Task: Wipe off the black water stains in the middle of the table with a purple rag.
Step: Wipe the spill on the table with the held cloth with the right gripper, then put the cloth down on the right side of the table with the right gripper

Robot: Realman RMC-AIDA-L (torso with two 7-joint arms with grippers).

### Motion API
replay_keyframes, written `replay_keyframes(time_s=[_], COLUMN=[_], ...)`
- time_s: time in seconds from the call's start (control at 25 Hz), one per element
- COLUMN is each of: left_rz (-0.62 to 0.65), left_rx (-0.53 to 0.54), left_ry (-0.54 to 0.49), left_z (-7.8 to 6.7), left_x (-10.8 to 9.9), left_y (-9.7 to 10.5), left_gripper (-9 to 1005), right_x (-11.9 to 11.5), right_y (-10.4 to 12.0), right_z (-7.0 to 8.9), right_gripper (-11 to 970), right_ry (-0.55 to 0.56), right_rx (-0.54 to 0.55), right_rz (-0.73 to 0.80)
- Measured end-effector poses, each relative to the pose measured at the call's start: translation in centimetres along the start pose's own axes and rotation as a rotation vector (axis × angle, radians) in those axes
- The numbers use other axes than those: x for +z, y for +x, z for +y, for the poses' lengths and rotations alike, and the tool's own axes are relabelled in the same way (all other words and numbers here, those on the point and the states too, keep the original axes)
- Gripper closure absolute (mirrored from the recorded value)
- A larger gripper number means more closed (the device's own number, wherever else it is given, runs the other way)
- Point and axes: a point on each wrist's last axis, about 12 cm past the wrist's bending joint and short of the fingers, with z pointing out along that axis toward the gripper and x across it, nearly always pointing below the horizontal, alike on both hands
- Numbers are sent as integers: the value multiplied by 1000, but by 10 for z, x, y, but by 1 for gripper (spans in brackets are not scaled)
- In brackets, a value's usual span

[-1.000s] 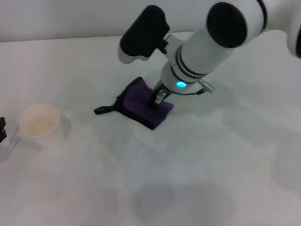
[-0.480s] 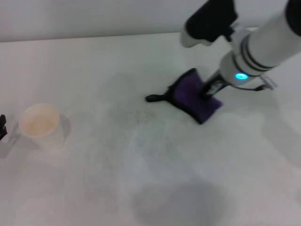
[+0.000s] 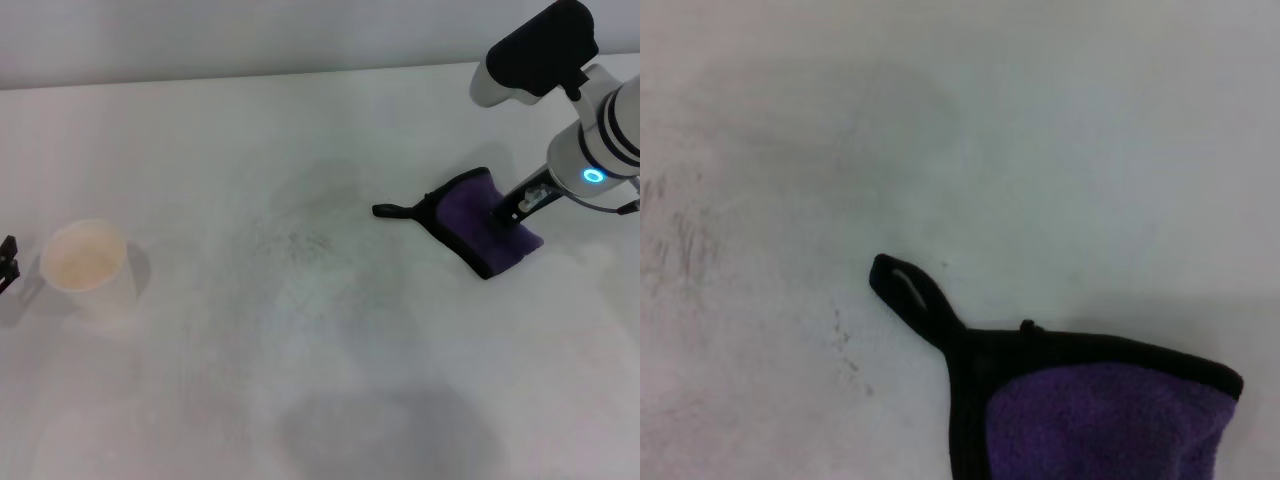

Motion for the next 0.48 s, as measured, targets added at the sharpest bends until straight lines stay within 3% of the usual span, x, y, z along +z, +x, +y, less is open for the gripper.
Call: replay_keyframes(time_s=[0.48], left_rz=[-6], left_rx=[1], left_ry=[2], left_z=[-1], left_x=[-1], left_y=[0], left_gripper=[105], right_x=[-8], right_y=[1], right_z=[8], right_gripper=[803], right_ry=[-21], right_rx=[-38], right_rz=[11])
